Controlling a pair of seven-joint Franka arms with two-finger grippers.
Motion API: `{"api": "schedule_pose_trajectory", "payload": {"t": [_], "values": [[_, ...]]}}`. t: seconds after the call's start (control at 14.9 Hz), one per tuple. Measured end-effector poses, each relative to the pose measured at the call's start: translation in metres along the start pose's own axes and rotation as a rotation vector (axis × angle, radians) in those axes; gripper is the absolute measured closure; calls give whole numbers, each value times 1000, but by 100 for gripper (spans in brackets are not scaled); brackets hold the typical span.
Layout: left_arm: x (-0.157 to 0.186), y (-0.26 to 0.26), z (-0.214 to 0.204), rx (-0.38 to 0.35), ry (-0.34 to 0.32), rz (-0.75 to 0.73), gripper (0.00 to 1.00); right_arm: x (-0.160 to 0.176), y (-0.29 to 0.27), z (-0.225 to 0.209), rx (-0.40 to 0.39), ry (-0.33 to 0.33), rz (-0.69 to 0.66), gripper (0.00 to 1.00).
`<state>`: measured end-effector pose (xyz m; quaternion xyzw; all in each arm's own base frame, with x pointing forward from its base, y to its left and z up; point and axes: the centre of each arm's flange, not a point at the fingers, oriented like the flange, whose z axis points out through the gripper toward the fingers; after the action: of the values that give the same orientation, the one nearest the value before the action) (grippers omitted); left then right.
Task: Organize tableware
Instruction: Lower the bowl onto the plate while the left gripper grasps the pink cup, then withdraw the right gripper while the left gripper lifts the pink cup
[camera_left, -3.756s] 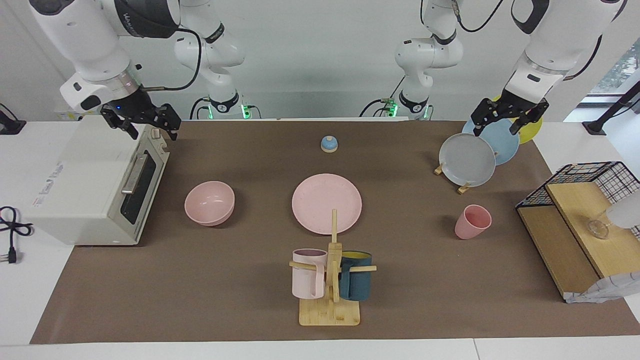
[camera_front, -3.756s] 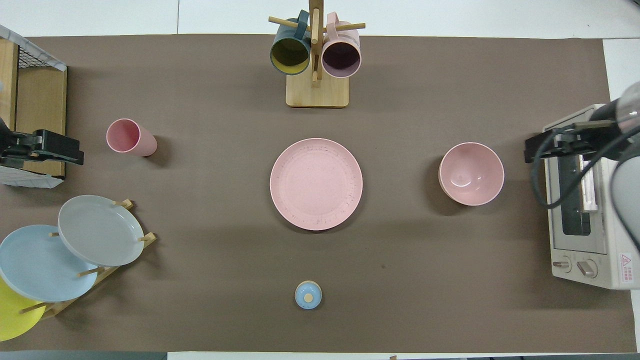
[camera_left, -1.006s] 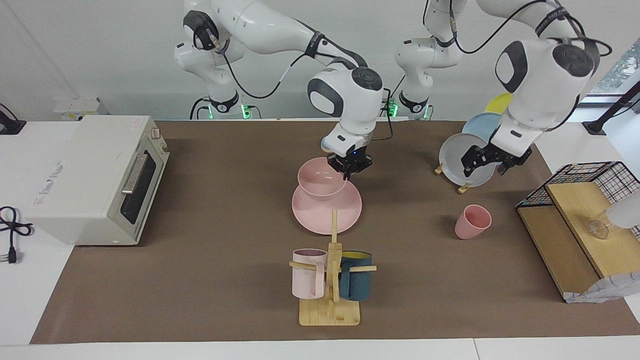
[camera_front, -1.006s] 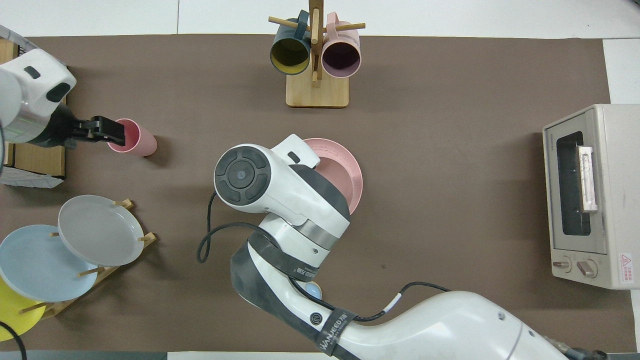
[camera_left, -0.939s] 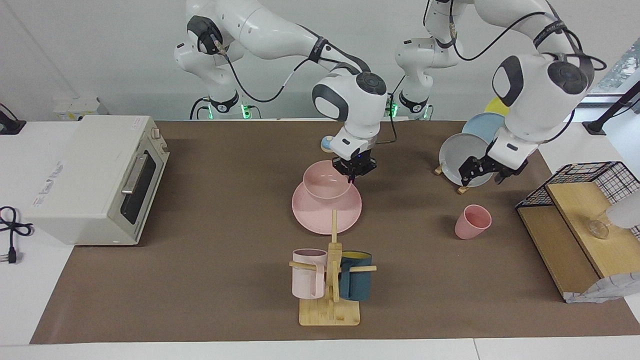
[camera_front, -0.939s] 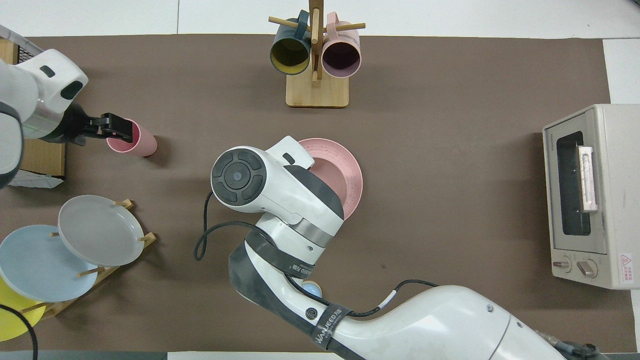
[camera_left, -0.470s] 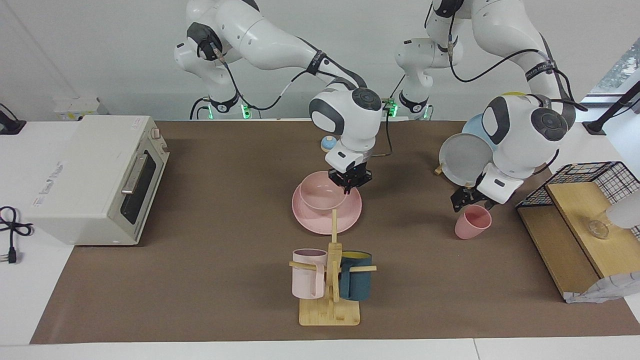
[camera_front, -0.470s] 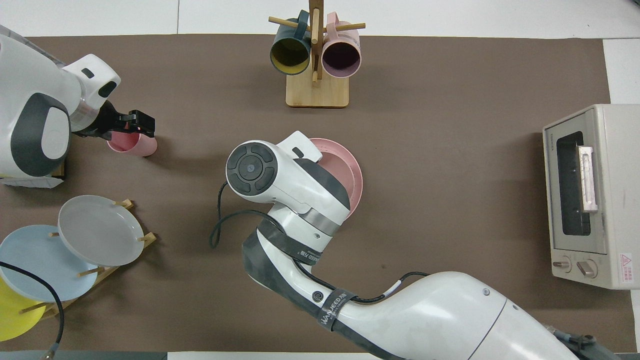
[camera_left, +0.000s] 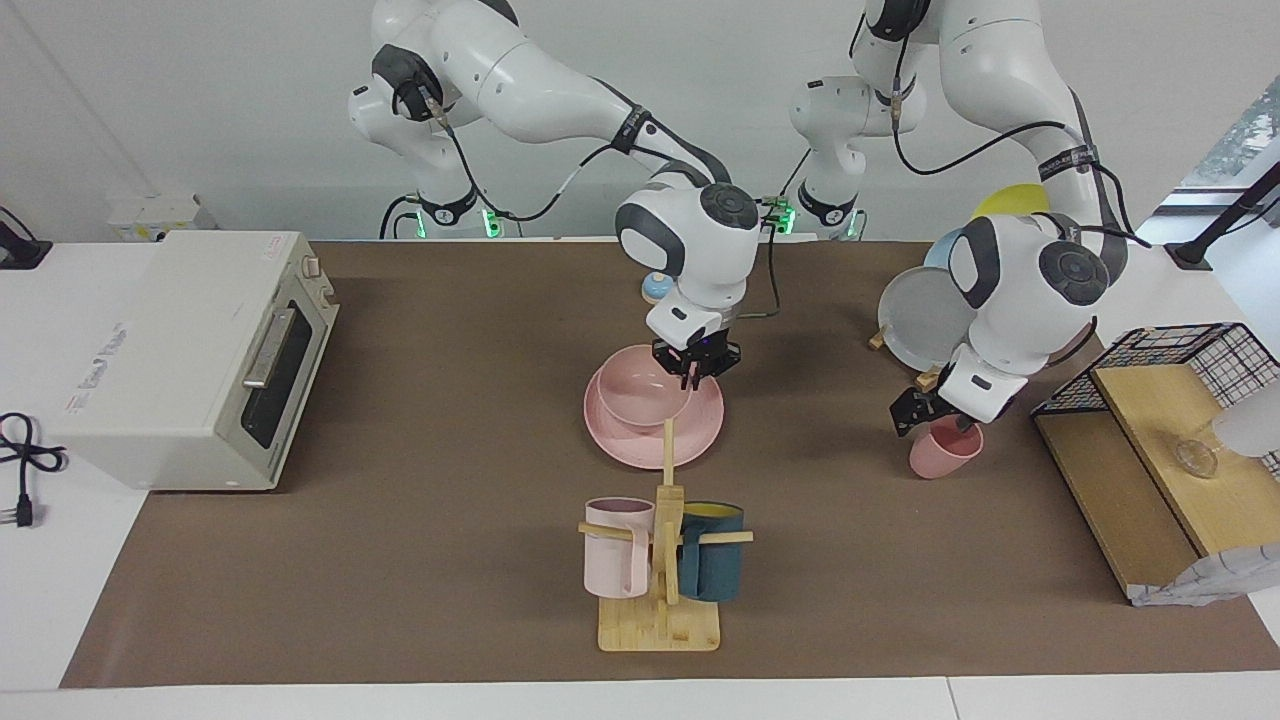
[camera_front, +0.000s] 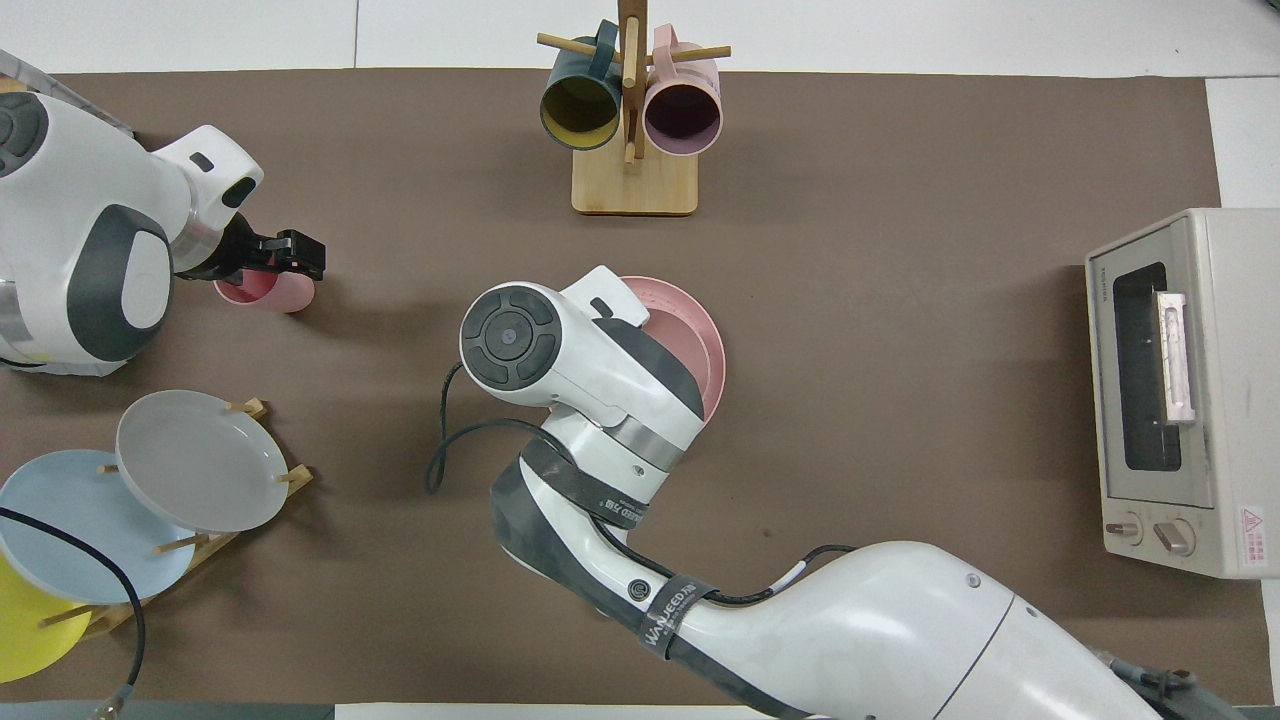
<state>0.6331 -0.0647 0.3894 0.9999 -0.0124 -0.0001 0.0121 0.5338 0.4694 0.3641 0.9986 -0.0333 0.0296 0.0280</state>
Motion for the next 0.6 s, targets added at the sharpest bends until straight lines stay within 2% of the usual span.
{"api": "schedule_pose_trajectory", "payload": {"t": [0.07,0.27,0.4,0.47,0.54,0.6], "values": [[-1,0,4,0,0,0,4,1,1,-4,-1,2,3,59],[-3,0,12,0,-9,27,40,21,20,-37,3,31,25,30],[-3,-1,13,1,-9,54,61,46,66,-75,-19,35,-9,7],[-2,-2,13,1,-8,59,72,57,96,-97,-19,17,-22,0],[-2,-3,13,1,-7,64,86,67,128,-118,-16,-2,-33,0],[-1,-3,11,1,-3,68,95,73,159,-136,-16,-15,-42,0]]}}
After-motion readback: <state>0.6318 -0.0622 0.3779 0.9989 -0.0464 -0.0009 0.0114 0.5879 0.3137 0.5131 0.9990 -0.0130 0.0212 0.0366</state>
